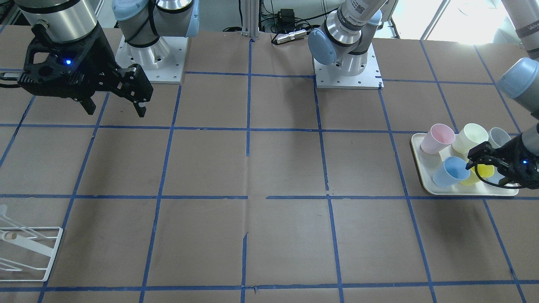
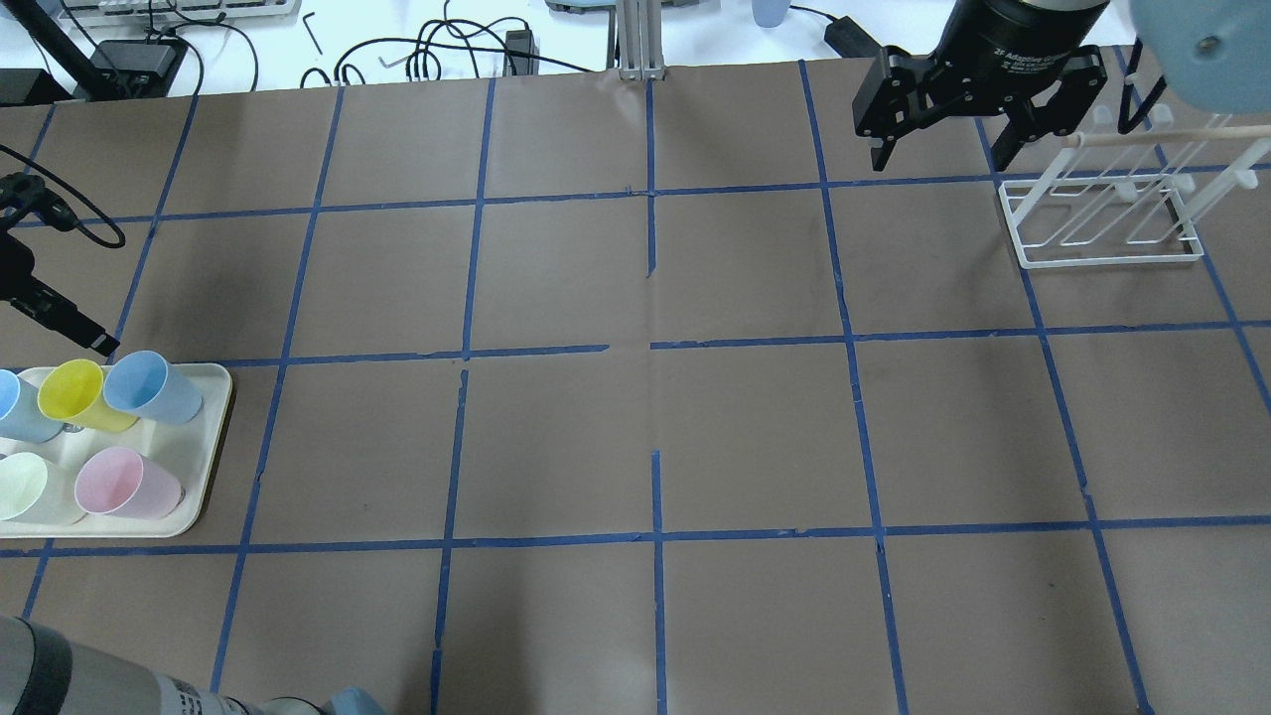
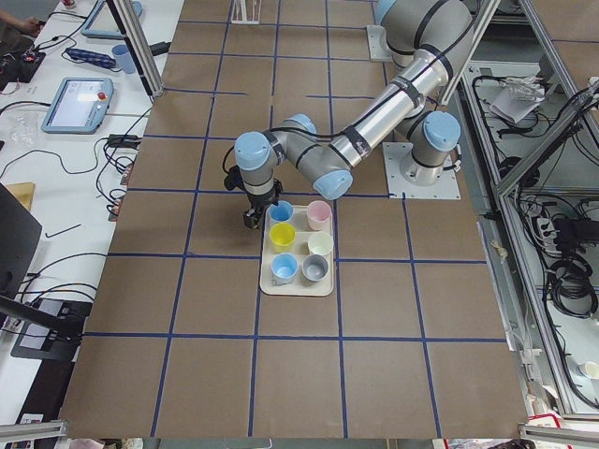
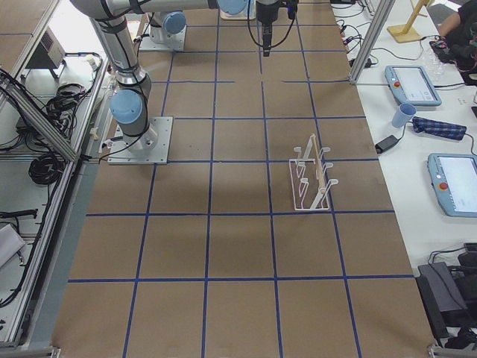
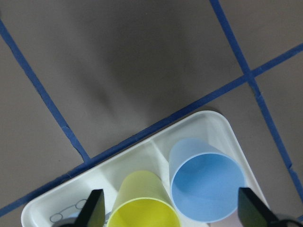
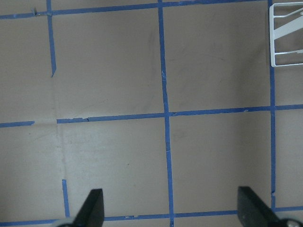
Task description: Transfer IKEA cup to right arm and place on rack
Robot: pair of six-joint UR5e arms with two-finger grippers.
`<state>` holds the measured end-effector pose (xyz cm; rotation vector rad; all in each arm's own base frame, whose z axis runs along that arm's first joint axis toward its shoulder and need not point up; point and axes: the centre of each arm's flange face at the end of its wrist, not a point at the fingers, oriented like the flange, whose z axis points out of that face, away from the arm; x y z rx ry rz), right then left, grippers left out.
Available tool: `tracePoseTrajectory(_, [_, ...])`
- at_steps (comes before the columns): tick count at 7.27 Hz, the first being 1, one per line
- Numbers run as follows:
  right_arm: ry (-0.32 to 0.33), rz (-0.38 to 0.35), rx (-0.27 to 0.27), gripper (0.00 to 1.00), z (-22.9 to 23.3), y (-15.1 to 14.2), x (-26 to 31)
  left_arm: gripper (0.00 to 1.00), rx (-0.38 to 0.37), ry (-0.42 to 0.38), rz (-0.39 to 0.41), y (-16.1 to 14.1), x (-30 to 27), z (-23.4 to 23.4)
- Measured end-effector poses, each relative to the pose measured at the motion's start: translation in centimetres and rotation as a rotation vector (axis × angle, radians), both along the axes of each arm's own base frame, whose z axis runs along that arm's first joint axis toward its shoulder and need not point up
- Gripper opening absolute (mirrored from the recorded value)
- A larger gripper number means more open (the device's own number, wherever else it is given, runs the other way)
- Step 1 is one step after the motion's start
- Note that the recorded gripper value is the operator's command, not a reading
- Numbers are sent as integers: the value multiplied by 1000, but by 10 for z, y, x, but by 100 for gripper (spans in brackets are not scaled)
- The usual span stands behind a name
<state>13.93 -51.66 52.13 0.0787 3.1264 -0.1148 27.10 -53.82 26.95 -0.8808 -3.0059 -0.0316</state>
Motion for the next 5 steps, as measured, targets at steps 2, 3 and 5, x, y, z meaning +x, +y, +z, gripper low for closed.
tracePoseTrajectory(2, [1, 0, 1, 100, 0, 0, 0, 100, 5, 6, 9, 1, -1, -17])
tracePoseTrajectory(3, [1, 0, 2, 100, 0, 0, 0, 100, 13, 16, 13, 2, -2, -24])
tracePoseTrajectory(5, [0, 0, 2, 100, -1, 0, 0, 72, 33, 37, 21, 7, -5, -37])
